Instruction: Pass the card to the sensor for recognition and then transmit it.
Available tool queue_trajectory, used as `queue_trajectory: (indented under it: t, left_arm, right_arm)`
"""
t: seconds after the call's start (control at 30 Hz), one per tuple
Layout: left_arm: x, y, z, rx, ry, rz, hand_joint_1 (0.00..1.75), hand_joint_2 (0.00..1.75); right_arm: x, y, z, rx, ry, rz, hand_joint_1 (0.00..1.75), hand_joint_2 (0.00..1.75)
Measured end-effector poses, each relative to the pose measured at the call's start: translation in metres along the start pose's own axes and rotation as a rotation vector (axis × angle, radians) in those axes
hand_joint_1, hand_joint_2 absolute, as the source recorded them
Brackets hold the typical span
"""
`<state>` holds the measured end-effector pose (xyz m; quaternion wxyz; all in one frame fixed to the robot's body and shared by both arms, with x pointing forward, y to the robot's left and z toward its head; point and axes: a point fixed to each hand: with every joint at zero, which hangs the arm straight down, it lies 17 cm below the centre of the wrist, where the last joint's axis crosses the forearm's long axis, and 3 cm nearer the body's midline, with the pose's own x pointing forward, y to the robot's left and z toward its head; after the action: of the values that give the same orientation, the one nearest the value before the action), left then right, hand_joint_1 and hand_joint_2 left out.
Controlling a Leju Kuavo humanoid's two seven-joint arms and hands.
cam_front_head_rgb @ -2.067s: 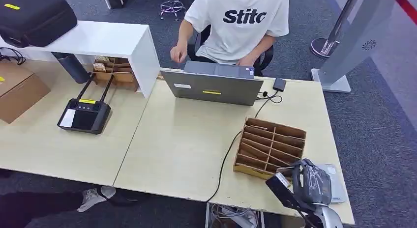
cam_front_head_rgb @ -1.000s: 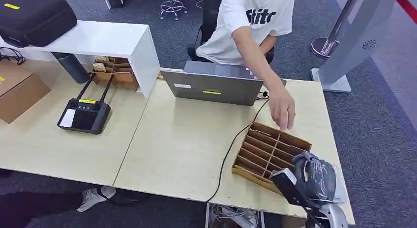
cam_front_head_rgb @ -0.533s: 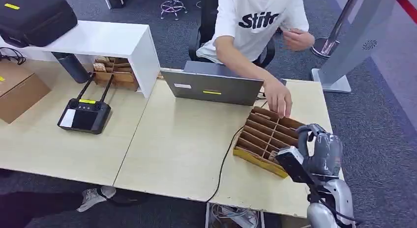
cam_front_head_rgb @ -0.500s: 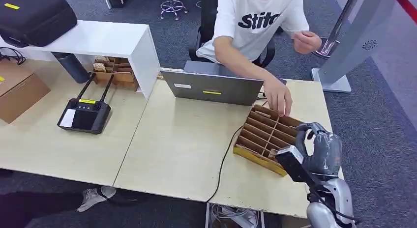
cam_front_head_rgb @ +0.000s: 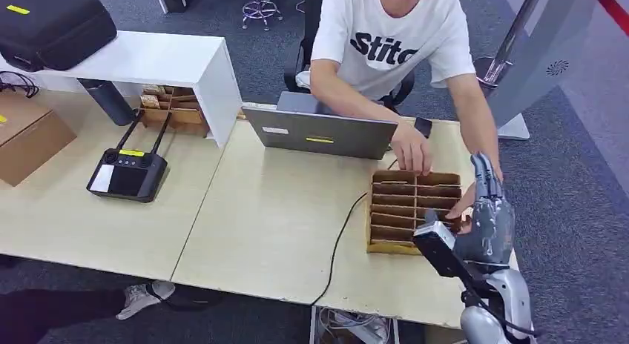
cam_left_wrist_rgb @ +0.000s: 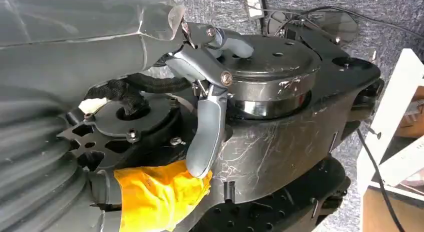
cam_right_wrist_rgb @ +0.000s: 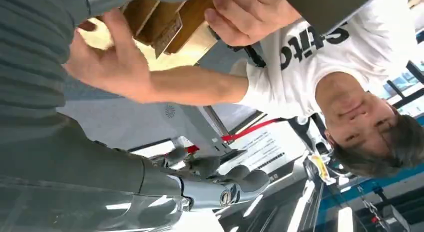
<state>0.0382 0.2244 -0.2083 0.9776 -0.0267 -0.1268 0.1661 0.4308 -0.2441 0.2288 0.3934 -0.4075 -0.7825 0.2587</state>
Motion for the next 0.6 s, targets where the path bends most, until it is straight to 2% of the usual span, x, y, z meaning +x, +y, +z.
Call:
queue_trajectory:
  t: [0.6]
  left_arm:
    - [-0.001,0.0015,-0.0001,0.007,0.002,-0.009,0.0,1.75]
  right_arm:
    - [0.0074,-0.0066,0.0017,-0.014,-0.007,-0.006,0.0,1.75]
